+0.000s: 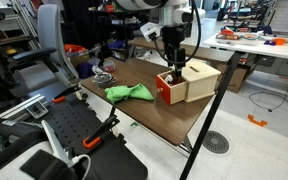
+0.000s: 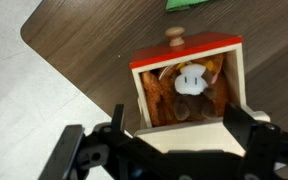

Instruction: Remove the toy from the drawer and put it on the table, then close the drawer

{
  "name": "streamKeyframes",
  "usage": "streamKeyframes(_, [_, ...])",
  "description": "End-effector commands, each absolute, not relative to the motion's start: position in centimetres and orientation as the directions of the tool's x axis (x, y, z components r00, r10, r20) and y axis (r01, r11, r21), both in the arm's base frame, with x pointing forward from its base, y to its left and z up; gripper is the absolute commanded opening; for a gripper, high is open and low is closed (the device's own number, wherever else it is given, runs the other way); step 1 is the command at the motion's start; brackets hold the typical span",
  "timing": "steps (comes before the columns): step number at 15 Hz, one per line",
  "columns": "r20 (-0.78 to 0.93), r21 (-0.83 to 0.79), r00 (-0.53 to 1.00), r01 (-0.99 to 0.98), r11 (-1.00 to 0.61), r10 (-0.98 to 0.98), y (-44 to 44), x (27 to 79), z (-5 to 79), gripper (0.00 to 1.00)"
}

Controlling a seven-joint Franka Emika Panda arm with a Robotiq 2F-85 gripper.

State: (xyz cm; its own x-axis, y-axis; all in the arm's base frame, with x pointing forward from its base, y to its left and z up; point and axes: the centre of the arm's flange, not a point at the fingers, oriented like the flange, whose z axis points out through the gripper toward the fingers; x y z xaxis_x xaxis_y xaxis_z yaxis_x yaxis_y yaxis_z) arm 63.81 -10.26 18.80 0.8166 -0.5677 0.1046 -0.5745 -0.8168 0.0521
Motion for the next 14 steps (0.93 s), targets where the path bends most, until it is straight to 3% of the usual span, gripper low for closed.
streamKeyframes(1, [0.098, 0.075, 0.812, -0.582, -0.809, -0.575, -10.0, 65.8, 17.3, 1.0])
streamKeyframes(7, [0.081, 0.084, 0.82, -0.572, -0.816, -0.566, -9.3, 66.5, 15.1, 1.0])
streamKeyframes(8, [0.08, 0.085, 0.822, -0.57, -0.817, -0.565, -9.2, 66.5, 14.9, 0.75])
streamKeyframes(9, [0.082, 0.085, 0.823, -0.568, -0.818, -0.563, -9.1, 66.6, 14.7, 0.74])
streamKeyframes(14, [0.077, 0.096, 0.824, -0.567, -0.818, -0.562, -9.4, 67.0, 14.0, 0.35])
